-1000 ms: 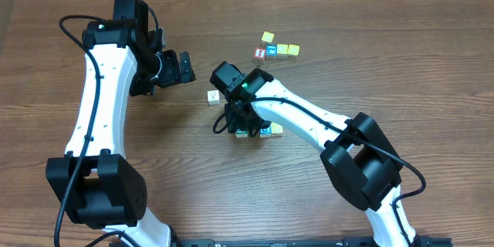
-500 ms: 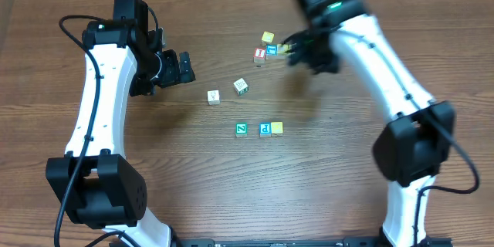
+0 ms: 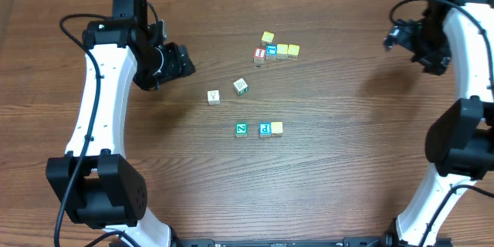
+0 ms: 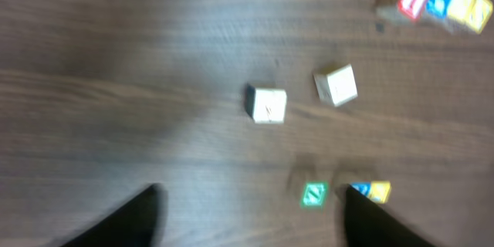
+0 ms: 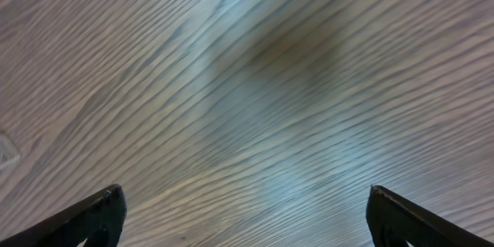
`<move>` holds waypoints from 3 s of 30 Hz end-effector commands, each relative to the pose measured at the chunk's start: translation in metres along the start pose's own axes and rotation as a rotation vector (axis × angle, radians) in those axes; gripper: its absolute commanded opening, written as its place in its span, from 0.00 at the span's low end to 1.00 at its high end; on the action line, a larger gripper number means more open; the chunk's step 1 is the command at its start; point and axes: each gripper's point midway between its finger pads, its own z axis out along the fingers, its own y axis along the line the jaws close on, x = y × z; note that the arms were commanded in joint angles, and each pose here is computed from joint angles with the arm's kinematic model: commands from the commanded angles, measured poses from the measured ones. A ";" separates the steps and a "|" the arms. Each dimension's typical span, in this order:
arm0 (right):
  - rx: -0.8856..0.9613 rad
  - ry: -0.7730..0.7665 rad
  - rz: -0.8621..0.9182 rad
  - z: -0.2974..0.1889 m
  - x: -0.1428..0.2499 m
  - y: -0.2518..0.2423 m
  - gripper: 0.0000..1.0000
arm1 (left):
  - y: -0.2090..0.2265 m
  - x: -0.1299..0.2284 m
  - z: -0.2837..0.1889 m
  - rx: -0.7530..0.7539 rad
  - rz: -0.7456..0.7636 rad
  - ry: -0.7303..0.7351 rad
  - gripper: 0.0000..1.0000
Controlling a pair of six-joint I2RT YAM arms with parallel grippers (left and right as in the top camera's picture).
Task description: Flip 5 blocks
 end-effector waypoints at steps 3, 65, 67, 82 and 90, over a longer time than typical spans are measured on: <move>-0.008 -0.047 0.039 -0.012 -0.015 -0.019 1.00 | -0.036 0.032 0.017 0.031 0.036 0.111 0.34; -0.033 -0.113 0.052 -0.013 -0.034 -0.020 1.00 | -0.064 0.107 0.159 -0.158 0.208 -0.019 0.04; -0.033 -0.113 0.052 -0.013 -0.034 -0.020 1.00 | -0.064 0.107 0.159 -0.160 0.195 -0.018 0.04; -0.033 -0.113 0.052 -0.013 -0.034 -0.020 1.00 | -0.070 0.114 0.160 -0.117 0.182 0.012 0.04; -0.033 -0.113 0.052 -0.013 -0.034 -0.020 1.00 | -0.076 0.121 0.160 -0.080 0.179 0.050 0.04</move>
